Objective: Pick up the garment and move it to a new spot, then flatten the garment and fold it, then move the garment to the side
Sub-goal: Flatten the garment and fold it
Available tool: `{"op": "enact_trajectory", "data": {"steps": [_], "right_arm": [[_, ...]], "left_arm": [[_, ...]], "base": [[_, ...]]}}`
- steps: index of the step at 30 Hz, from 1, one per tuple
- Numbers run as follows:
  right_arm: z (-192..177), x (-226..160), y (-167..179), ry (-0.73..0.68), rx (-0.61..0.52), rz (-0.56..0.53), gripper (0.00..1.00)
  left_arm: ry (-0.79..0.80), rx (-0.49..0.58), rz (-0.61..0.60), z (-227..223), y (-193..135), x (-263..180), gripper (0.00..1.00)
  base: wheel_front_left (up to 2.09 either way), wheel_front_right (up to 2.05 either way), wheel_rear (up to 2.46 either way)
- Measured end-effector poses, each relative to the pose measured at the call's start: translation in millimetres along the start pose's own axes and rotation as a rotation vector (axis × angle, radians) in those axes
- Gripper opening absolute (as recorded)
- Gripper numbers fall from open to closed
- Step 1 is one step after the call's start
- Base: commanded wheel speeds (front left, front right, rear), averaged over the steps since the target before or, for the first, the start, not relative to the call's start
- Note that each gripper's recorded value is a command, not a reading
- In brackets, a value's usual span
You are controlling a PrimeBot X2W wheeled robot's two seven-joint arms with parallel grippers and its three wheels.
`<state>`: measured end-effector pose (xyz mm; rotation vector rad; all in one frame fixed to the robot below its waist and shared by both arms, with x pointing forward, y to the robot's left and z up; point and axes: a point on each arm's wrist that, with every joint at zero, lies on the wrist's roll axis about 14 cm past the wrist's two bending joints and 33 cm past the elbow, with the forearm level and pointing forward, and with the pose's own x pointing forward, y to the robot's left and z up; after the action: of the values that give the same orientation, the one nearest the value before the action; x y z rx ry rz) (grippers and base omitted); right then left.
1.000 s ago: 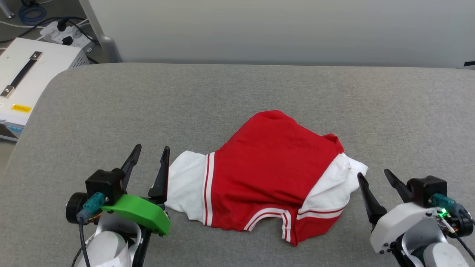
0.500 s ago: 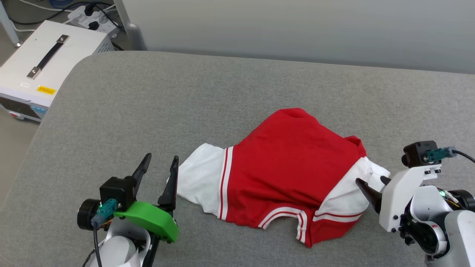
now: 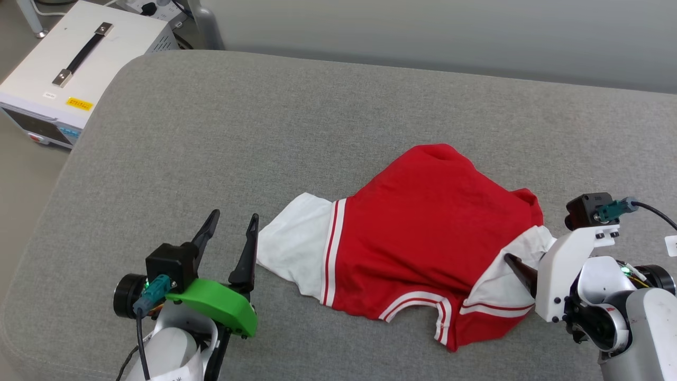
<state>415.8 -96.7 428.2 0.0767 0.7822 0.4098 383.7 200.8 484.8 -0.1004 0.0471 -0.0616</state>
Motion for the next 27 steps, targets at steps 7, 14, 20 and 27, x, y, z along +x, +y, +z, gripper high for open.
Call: {"op": "enact_trajectory", "data": {"steps": [7, 14, 20, 27], "right_arm": [[2, -2, 2, -0.015, -0.016, 0.002, 0.00], [16, -28, -6, -0.105, -0.003, -0.016, 0.00], [6, -67, -37, -0.153, 0.066, -0.096, 0.00], [-26, -98, -78, -0.129, 0.160, -0.200, 0.00]], "left_arm": [[0.004, 0.001, -0.001, -1, 0, 0, 1.00], [-0.011, -0.006, -0.020, 4, -7, 1, 1.00], [-0.015, -0.012, -0.049, 6, -18, 3, 1.00], [-0.001, -0.024, -0.097, 4, -34, 10, 1.00]], "base": [[0.00, 0.00, 0.00], [0.00, 0.00, 0.00], [0.00, 0.00, 0.00], [0.00, 0.00, 0.00]]}}
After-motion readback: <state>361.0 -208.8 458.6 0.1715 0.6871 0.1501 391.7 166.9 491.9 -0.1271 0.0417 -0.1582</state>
